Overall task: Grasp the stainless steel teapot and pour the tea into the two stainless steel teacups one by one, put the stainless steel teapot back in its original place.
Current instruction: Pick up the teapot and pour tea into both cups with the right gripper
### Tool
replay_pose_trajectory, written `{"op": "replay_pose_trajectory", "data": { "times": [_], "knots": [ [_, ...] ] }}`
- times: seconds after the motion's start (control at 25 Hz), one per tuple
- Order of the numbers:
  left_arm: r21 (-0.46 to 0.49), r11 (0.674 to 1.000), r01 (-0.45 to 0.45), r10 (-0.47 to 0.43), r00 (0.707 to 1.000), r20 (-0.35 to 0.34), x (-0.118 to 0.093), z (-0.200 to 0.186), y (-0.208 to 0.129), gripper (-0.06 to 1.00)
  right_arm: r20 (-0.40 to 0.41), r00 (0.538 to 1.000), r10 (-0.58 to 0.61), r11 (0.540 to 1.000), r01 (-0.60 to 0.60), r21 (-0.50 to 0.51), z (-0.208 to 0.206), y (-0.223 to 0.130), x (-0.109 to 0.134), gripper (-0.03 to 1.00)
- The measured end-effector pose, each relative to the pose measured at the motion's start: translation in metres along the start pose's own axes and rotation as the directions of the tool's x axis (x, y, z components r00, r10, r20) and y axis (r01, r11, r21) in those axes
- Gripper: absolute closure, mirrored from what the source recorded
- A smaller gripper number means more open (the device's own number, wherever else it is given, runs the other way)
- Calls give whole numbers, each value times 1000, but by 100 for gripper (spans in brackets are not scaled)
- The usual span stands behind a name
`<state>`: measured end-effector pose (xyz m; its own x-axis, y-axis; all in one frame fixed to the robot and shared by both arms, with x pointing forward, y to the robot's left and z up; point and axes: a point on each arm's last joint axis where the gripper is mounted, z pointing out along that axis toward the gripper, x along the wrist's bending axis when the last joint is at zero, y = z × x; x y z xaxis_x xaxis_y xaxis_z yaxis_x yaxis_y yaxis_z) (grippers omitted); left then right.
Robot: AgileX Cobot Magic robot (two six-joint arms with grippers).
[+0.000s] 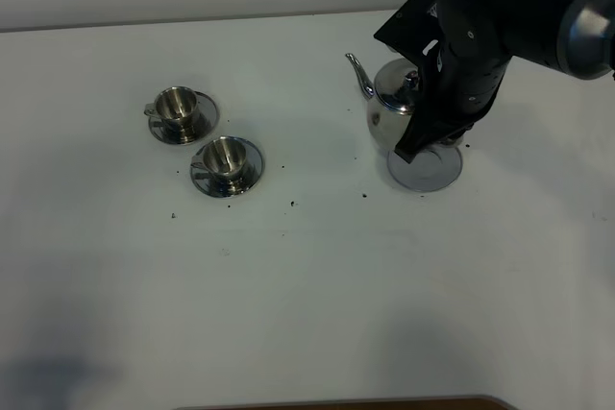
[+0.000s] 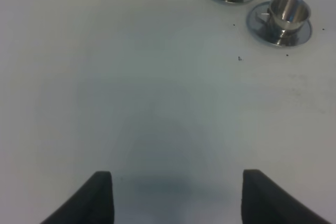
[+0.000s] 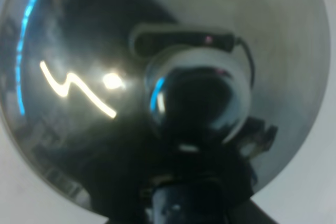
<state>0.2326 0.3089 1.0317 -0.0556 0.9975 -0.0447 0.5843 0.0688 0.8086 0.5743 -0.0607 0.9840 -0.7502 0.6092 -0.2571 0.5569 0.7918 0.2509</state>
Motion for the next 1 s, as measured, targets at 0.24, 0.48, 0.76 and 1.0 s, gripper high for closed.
{"op": "replay_pose_trajectory", "data": {
  "times": [0.24,0.48,0.76,1.0],
  "knots": [
    [0,1000,0,0,1000,0,0,0,0,36,11,996,-86,994,87,-65,-4,23,9,78],
    [0,1000,0,0,1000,0,0,0,0,36,26,982,-187,975,188,-116,1,52,21,78],
    [0,1000,0,0,1000,0,0,0,0,36,48,956,-290,943,294,-155,12,85,35,78],
    [1,1000,1,-1,1000,0,0,0,0,36,77,931,-356,909,364,-201,22,110,49,78]
  ]
}}
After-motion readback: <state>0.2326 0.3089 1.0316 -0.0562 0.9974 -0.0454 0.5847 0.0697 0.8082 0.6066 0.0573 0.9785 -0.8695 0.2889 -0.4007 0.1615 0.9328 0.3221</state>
